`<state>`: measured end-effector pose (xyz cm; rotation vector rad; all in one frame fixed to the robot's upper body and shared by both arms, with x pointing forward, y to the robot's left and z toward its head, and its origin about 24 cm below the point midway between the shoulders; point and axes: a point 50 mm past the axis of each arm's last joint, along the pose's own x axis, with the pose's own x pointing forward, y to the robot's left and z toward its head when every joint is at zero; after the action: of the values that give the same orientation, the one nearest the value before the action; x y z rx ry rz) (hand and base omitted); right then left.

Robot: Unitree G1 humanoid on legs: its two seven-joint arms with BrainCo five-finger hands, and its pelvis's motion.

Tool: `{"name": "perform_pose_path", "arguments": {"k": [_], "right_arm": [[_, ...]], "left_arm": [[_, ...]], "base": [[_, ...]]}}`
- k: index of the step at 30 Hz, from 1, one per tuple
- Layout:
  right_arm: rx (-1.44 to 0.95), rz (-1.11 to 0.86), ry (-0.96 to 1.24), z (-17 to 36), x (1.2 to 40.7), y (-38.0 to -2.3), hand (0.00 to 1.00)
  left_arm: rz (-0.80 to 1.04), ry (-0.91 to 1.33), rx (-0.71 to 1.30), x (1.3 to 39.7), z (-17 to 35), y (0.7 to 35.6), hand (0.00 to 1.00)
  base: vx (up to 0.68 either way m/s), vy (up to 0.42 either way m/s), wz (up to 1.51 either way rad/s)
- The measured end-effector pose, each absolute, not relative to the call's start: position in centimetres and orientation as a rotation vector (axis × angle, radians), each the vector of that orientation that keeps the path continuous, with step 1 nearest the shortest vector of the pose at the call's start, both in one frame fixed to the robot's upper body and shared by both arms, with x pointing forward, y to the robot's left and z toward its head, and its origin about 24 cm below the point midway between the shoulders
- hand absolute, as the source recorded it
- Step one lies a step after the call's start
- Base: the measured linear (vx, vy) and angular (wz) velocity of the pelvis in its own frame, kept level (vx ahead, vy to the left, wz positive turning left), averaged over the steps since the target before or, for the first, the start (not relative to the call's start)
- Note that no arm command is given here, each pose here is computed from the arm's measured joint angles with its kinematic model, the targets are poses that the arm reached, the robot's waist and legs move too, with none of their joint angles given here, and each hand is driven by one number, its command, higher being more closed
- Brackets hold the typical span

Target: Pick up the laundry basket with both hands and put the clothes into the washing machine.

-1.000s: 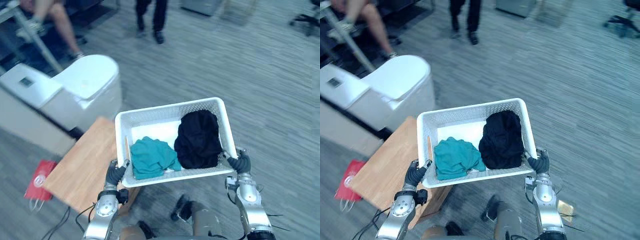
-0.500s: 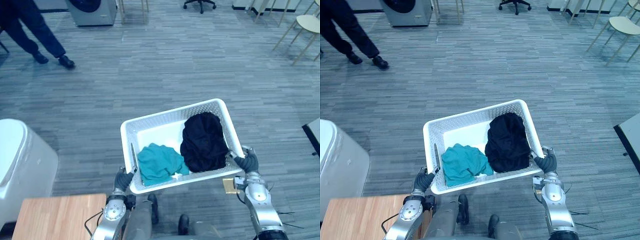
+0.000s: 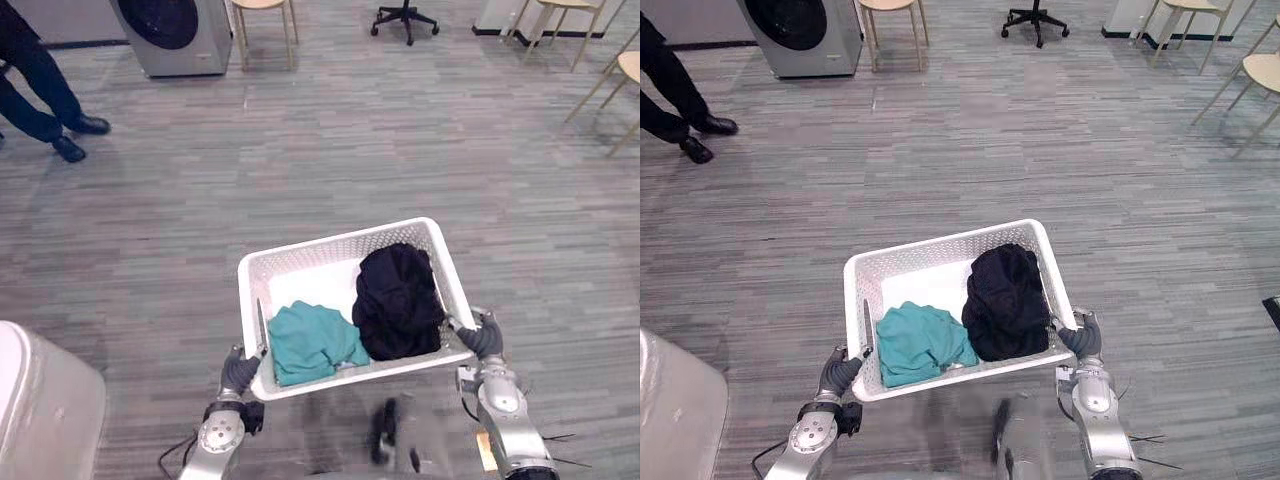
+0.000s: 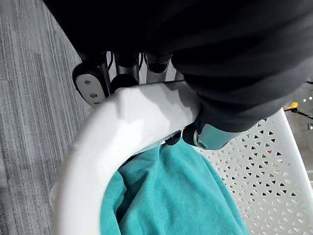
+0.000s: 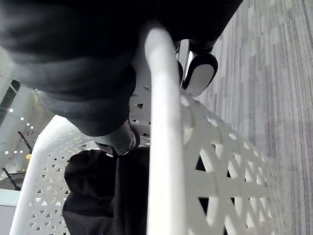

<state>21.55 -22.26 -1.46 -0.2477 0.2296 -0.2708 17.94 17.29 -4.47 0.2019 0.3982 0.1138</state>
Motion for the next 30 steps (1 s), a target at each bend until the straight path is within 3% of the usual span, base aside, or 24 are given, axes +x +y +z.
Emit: {"name": "perform_pose_path", "arguments": {"k": [12, 24, 30], "right_arm": [[-0.281, -0.295, 0.207, -0.3, 21.3, -23.1, 1.00], [-0.267, -0.311, 0.252, -1.8, 22.4, -23.3, 1.00], [-0.246, -0.317, 0.344, -4.0, 20.3, -23.0, 1.00]], "left_arm": [[0.089, 0.408, 0.205, 18.5, -5.0, 16.1, 1.00], [0.093, 0.408, 0.193, 17.9, -4.7, 15.8, 1.00], [0.055, 0.448, 0.290, 17.7, -5.2, 16.6, 1.00]], "base": [[0.70, -0.201, 0.08], [0.64, 0.239, -0.11], [0.68, 0.146, 0.31]]}}
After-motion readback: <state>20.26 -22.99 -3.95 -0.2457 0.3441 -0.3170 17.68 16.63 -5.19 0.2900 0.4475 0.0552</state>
